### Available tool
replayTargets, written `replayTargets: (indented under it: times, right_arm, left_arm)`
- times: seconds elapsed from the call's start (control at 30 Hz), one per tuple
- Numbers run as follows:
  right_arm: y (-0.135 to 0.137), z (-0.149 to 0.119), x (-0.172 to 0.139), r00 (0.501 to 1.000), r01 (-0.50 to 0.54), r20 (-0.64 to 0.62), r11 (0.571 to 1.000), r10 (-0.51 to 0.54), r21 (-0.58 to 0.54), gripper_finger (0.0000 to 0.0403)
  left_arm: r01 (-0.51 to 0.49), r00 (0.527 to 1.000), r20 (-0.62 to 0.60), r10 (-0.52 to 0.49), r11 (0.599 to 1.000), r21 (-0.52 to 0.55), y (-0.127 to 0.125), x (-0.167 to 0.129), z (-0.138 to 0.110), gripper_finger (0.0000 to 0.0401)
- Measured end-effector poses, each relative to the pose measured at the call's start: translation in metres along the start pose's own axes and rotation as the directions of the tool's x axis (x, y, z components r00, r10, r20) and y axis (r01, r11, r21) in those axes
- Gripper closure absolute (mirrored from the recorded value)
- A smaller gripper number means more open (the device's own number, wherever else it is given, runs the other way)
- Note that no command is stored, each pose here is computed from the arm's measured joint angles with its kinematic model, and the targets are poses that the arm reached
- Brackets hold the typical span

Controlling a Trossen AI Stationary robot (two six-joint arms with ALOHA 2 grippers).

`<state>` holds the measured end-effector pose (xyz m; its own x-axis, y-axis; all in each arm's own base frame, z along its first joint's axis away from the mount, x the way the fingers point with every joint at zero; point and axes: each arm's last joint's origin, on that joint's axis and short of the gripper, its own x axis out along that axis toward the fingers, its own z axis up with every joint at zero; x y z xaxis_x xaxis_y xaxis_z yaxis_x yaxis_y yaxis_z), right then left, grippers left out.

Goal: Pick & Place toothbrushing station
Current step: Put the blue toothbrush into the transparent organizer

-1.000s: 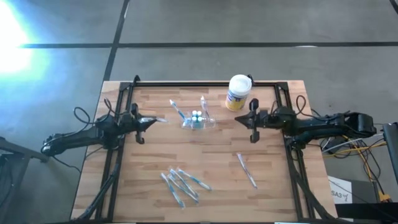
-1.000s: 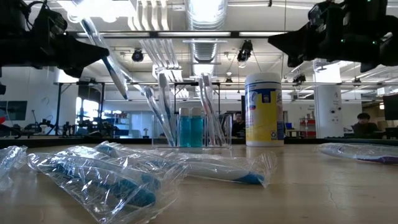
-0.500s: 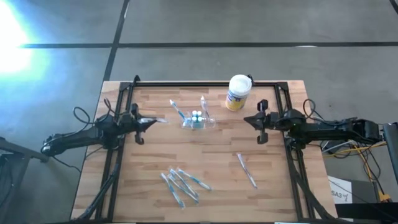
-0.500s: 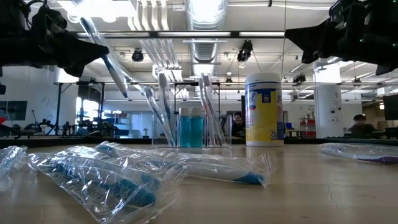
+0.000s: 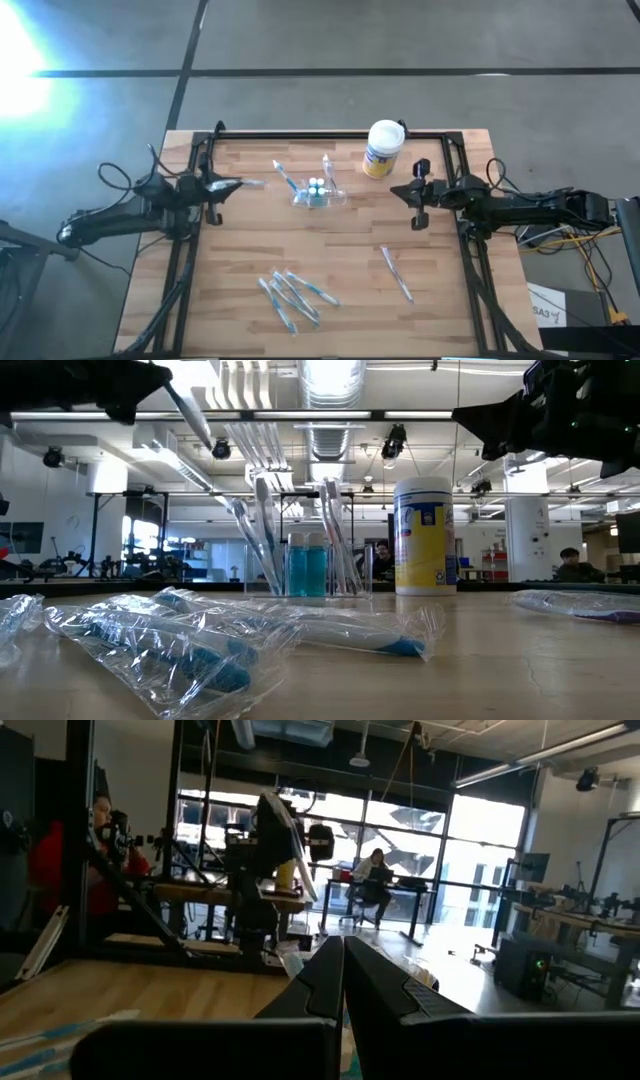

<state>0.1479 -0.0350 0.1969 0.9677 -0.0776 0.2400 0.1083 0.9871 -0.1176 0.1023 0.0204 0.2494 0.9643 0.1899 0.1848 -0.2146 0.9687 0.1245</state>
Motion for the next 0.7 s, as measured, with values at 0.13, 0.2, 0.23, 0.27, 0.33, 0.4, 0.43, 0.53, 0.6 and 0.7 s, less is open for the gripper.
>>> replayTargets:
  times: [0.13, 0.2, 0.23, 0.27, 0.33, 0.4, 0.43, 0.53, 0.6, 0.7]
  right_arm:
    - [-0.001, 0.002, 0.003, 1.0, 0.01, -0.001, 1.0, -0.01, -0.013, 0.0394]
    - [-0.002, 0.003, 0.005, 1.0, 0.01, -0.001, 1.0, -0.01, -0.029, 0.0394]
    - [-0.002, 0.003, 0.006, 1.0, 0.01, 0.0, 0.999, -0.01, -0.034, 0.0394]
    - [-0.002, 0.003, 0.006, 1.0, 0.01, -0.002, 0.999, -0.01, -0.036, 0.0394]
    - [-0.002, 0.003, 0.007, 1.0, 0.01, -0.003, 0.999, -0.01, -0.036, 0.0394]
    - [-0.002, 0.004, 0.008, 1.0, 0.01, -0.004, 0.999, -0.01, -0.036, 0.0394]
    - [-0.002, 0.004, 0.008, 1.0, 0.009, -0.004, 0.999, -0.009, -0.036, 0.0394]
    - [-0.002, 0.004, 0.008, 1.0, 0.009, -0.004, 0.999, -0.009, -0.031, 0.0394]
    - [-0.002, 0.004, 0.008, 1.0, 0.009, -0.005, 0.999, -0.009, -0.031, 0.0394]
    - [-0.002, 0.003, 0.008, 1.0, 0.008, -0.005, 0.999, -0.008, -0.031, 0.0394]
  left_arm:
    - [0.002, 0.999, -0.046, 0.0, 0.999, 0.049, 0.003, 0.018, 0.015, 0.0376]
    - [0.002, 0.997, -0.081, 0.004, 0.997, 0.074, 0.005, 0.029, 0.018, 0.0376]
    - [-0.001, 0.996, -0.094, 0.009, 0.996, 0.086, 0.006, 0.035, 0.019, 0.0376]
    - [-0.004, 0.994, -0.106, 0.015, 0.995, 0.095, 0.007, 0.04, 0.018, 0.0376]
    - [-0.007, 0.993, -0.116, 0.019, 0.995, 0.104, 0.011, 0.052, 0.016, 0.0376]
    - [0.009, 0.992, -0.126, 0.002, 0.996, 0.09, 0.016, 0.062, 0.011, 0.0376]
    - [0.017, 0.991, -0.135, -0.007, 0.997, 0.07, 0.02, 0.067, 0.007, 0.0376]
    - [0.016, 0.983, -0.182, -0.014, 1.0, 0.011, 0.031, 0.077, -0.007, 0.0376]
    - [0.006, 0.969, -0.247, -0.013, 1.0, -0.03, 0.038, 0.081, -0.023, 0.0376]
    - [0.006, 0.968, -0.25, -0.016, 0.999, -0.042, 0.045, 0.089, -0.031, 0.0376]
